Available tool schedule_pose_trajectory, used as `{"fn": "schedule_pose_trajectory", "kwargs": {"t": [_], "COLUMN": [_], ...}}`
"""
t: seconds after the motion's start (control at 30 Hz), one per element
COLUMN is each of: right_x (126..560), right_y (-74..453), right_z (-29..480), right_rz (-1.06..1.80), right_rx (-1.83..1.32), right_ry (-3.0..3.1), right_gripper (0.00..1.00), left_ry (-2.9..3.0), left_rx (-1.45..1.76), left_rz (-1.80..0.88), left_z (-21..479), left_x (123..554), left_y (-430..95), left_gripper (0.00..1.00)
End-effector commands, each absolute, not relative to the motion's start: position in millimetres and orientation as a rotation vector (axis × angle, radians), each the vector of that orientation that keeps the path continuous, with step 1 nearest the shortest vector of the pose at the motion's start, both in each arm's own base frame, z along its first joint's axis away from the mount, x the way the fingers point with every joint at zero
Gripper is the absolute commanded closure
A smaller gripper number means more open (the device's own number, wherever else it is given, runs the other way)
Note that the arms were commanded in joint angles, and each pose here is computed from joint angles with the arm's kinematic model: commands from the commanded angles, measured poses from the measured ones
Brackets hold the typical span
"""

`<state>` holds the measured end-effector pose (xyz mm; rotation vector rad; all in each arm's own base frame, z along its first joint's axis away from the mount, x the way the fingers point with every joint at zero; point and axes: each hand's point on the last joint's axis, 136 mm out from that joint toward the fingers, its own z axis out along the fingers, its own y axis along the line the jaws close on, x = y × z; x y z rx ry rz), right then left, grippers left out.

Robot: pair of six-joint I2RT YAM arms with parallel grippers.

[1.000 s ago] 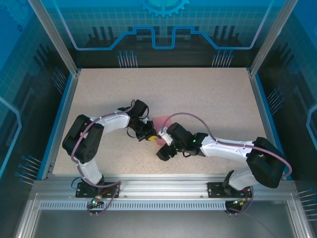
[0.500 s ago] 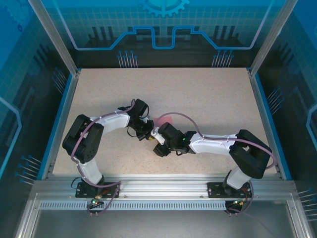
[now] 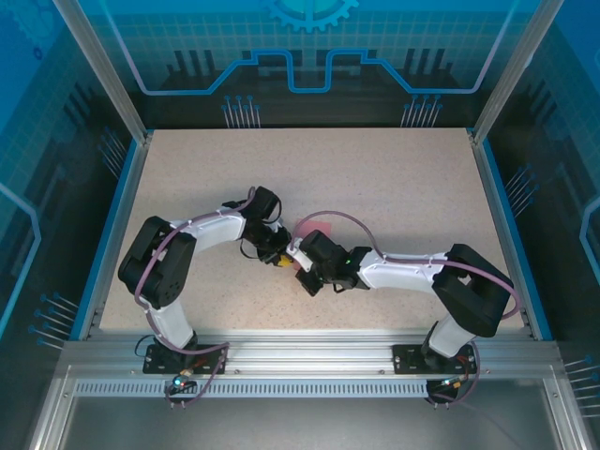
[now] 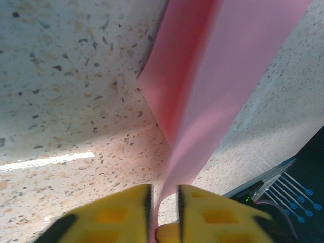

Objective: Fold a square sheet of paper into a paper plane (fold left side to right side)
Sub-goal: Third fold the triangle at the center of the table.

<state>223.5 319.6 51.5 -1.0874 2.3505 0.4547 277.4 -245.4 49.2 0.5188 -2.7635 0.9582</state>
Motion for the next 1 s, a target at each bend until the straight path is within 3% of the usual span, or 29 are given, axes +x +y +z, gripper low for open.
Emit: {"fn": "schedule_pose_trajectory", "kwargs": {"t": [0.0, 0.2, 0.53, 0.97], "right_x": [225, 222, 221, 221], "right_y": [317, 313, 310, 309], "right_z": [55, 54, 54, 52], "right_rz": [0.508, 0.575, 0.707, 0.763], "right_rx": [-1.070, -1.057, -0.992, -0.962], "right_ry": [2.355, 2.375, 2.404, 2.430], "right_gripper": [1.00, 1.00, 1.00, 1.00], "left_ry": [-2.768, -2.818, -2.824, -2.795], "left_rx": [0.512, 0.509, 0.307, 0.122], "left_rz": [0.994, 1.059, 1.169, 1.064], "left_z": [67, 86, 82, 37], "left_x": [279, 291, 334, 360], "left_y": [-235, -214, -245, -296], "left_gripper": [0.64, 0.53, 0.77, 0.82]}}
